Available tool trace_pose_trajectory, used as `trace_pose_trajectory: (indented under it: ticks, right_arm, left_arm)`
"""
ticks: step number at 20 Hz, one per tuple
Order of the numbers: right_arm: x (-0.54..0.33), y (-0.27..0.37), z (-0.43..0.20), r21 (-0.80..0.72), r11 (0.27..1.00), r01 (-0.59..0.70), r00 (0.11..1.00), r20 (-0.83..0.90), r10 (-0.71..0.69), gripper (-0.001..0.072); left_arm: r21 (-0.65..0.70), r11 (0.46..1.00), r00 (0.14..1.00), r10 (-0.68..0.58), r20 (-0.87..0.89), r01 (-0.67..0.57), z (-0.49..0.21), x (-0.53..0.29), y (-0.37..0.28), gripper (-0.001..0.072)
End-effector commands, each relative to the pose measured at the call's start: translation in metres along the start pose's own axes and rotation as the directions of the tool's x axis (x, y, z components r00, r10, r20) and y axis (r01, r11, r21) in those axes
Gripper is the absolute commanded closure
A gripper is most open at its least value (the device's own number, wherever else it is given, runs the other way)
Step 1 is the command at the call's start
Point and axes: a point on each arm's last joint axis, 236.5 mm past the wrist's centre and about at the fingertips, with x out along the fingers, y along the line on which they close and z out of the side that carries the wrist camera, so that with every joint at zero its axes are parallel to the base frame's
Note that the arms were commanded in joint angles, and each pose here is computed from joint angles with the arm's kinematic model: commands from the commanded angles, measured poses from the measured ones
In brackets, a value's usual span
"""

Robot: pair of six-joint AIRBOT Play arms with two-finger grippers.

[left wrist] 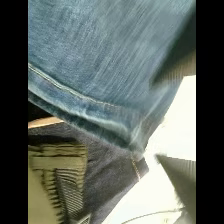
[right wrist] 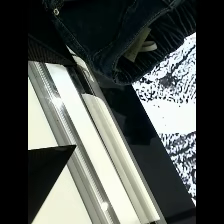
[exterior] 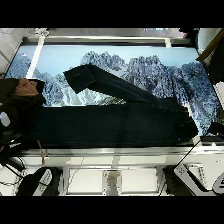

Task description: Fold the clothes and pants, and hang the long-sleeved shirts on hangers.

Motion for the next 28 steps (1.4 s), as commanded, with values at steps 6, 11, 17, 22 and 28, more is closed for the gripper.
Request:
trace_pose_trajectory:
  ticks: [6, 11, 17, 22, 28]
  right_arm:
    - [-0.026, 0.047, 0.061, 0.063, 0.973, -0.224, 0.95, 0.237, 0.203, 0.0173]
    - [-0.038, 0.071, 0.081, 0.063, 0.939, -0.338, 0.897, 0.323, 0.301, 0.0173]
    - [-0.038, 0.076, 0.073, 0.012, 0.939, -0.343, 0.901, 0.287, 0.325, 0.0173]
    - [-0.038, 0.076, 0.074, 0.014, 0.939, -0.344, 0.9, 0.291, 0.325, 0.0174]
    - [-0.038, 0.077, 0.074, 0.015, 0.937, -0.348, 0.898, 0.293, 0.329, 0.0174]
  left_arm:
    - [0.115, 0.839, 0.716, -0.518, 0.467, 0.532, 0.143, -0.122, -0.136, 0.0227]
    - [-0.121, 0.671, 0.681, -0.726, 0.097, 0.732, 0.108, -0.018, -0.263, 0.0154]
    - [-0.281, 0.469, 0.497, -0.867, 0.031, 0.837, 0.108, 0.03, -0.341, 0.0072]
    - [-0.231, 0.512, 0.537, -0.841, 0.062, 0.827, 0.119, 0.045, -0.356, 0.0072]
    - [-0.119, 0.572, 0.576, -0.818, 0.0, 0.812, 0.103, 0.051, -0.362, 0.0073]
